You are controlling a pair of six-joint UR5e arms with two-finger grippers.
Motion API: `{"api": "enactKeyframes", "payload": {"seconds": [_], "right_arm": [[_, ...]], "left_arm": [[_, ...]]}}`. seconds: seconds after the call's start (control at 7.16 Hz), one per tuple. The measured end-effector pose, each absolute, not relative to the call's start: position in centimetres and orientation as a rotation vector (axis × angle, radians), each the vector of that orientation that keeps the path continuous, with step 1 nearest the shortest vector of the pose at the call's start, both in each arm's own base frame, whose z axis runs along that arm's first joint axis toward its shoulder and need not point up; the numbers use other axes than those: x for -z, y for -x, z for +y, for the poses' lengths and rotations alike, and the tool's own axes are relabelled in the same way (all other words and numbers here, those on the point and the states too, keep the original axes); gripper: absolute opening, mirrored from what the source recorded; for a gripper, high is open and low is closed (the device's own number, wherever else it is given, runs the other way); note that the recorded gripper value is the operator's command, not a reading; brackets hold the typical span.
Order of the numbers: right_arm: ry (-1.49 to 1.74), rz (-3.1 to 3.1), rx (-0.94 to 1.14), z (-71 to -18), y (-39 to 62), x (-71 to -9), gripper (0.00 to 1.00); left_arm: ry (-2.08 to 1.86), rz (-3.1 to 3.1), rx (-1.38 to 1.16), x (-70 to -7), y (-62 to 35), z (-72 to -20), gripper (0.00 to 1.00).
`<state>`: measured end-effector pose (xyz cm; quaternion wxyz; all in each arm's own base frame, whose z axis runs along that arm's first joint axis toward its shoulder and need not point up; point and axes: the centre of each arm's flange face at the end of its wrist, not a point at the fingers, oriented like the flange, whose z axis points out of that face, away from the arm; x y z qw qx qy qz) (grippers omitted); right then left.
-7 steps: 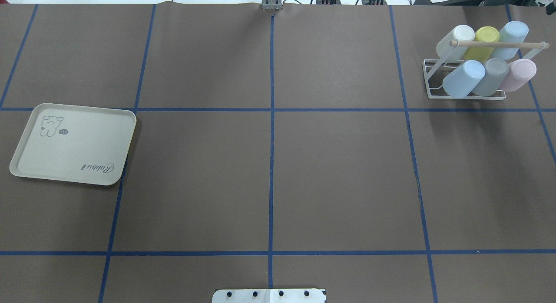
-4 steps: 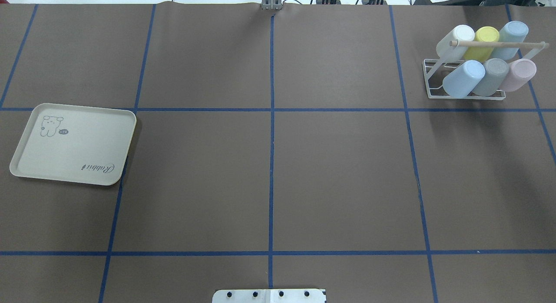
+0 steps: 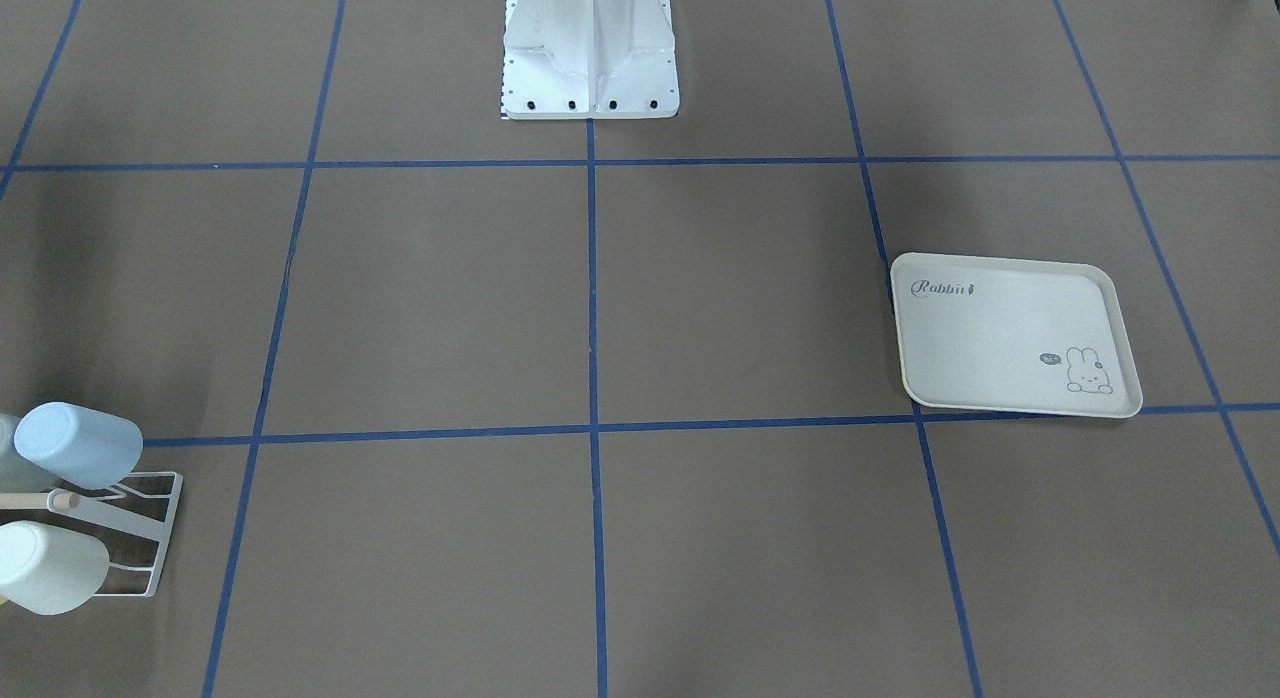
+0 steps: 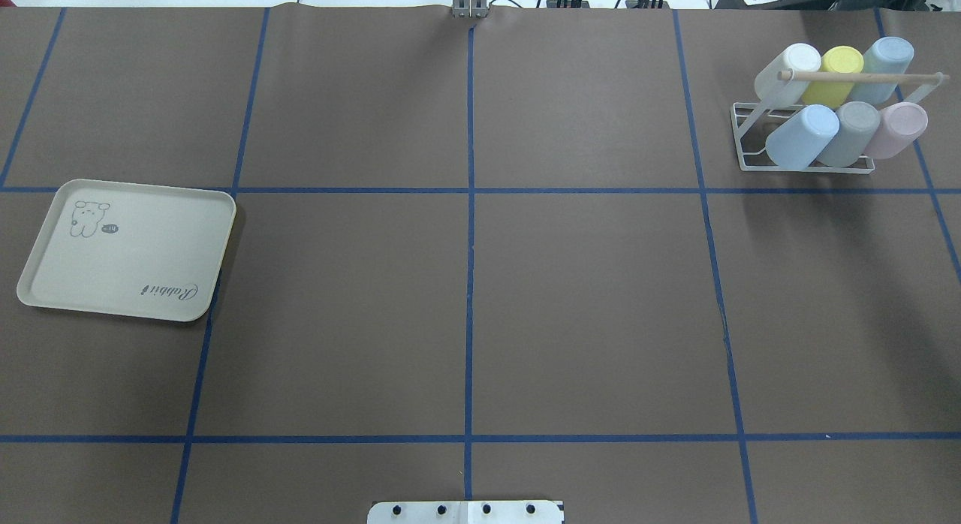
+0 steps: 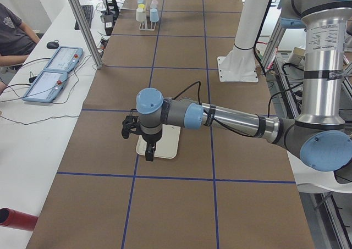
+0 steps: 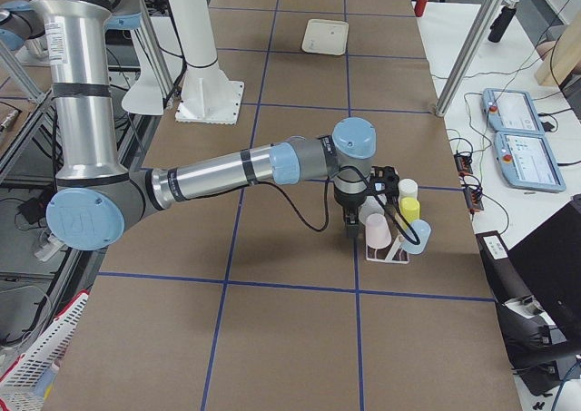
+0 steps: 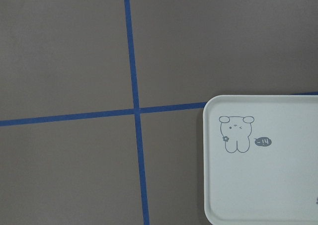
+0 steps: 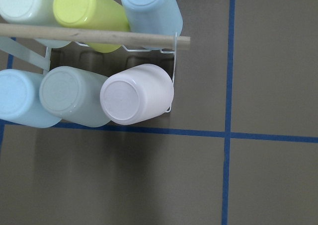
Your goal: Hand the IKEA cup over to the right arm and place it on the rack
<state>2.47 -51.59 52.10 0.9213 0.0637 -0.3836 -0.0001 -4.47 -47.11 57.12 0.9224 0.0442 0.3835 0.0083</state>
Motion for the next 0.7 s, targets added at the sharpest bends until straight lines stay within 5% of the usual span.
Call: {"api": "enactKeyframes", "payload": {"seconds": [0.7], "right_arm": [[-0.078,-0.859,0.026,-50.6,0.3,-52.4,0.99]], "left_arm": [[-0.097,0.83,-0.004,-56.1,4.6,-44.0,1.0]]}}
